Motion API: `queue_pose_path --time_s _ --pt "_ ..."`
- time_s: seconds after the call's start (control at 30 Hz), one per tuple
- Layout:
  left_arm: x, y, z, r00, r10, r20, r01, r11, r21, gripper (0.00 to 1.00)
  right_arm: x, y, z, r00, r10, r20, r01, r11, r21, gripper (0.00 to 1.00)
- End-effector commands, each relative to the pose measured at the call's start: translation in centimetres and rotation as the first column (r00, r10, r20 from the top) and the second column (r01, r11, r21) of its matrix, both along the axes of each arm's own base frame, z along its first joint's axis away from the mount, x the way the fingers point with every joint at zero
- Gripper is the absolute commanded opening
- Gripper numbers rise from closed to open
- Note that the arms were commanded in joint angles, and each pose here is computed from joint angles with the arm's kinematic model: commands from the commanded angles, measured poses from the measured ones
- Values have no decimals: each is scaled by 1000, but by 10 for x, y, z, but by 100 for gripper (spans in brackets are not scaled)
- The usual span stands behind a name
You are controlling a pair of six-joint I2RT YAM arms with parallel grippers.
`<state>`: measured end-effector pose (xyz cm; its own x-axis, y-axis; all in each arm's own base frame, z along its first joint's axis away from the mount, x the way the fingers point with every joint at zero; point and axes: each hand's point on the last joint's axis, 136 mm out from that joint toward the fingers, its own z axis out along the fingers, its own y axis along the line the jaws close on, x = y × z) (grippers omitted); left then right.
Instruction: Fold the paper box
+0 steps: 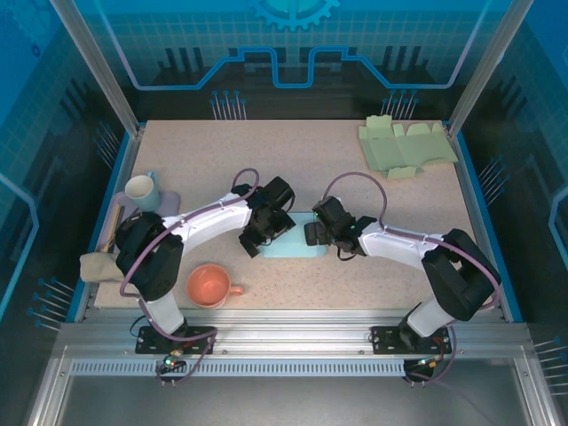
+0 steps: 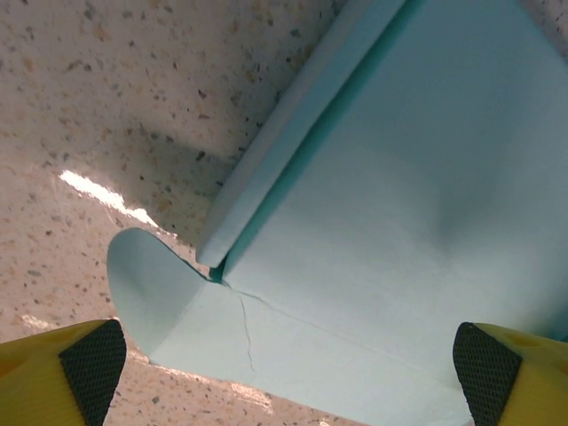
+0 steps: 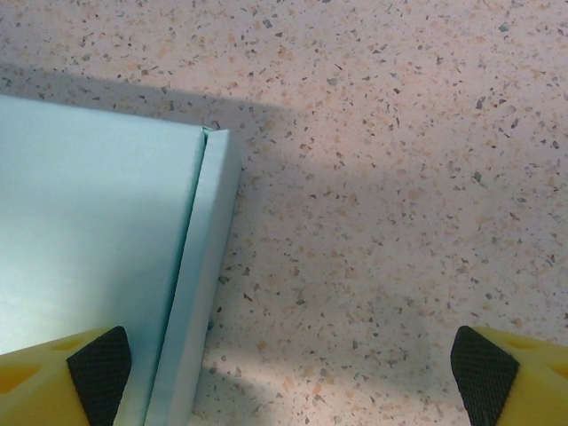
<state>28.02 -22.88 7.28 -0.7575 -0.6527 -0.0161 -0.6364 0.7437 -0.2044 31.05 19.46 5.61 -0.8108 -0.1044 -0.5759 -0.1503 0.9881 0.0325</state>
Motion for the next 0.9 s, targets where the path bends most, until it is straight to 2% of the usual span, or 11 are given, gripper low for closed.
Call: queue_pose_path --time_s 0.0,0.23,0.57,0.87 --pt "12 -1 -2 997 -55 50 54 998 21 98 -13 -1 -4 1000 13 -28 -13 1000 -5 96" --pt "14 -7 -19 997 -76 32 75 997 12 99 -12 -2 -4 1000 10 -29 -10 1000 -7 96" --pt "14 9 -19 996 -77 35 74 993 90 98 -13 -1 -6 999 8 -34 -8 1000 -3 96" --pt "10 6 -33 995 -101 -5 101 992 77 98 -13 -2 -8 999 5 -38 -5 1000 -8 97"
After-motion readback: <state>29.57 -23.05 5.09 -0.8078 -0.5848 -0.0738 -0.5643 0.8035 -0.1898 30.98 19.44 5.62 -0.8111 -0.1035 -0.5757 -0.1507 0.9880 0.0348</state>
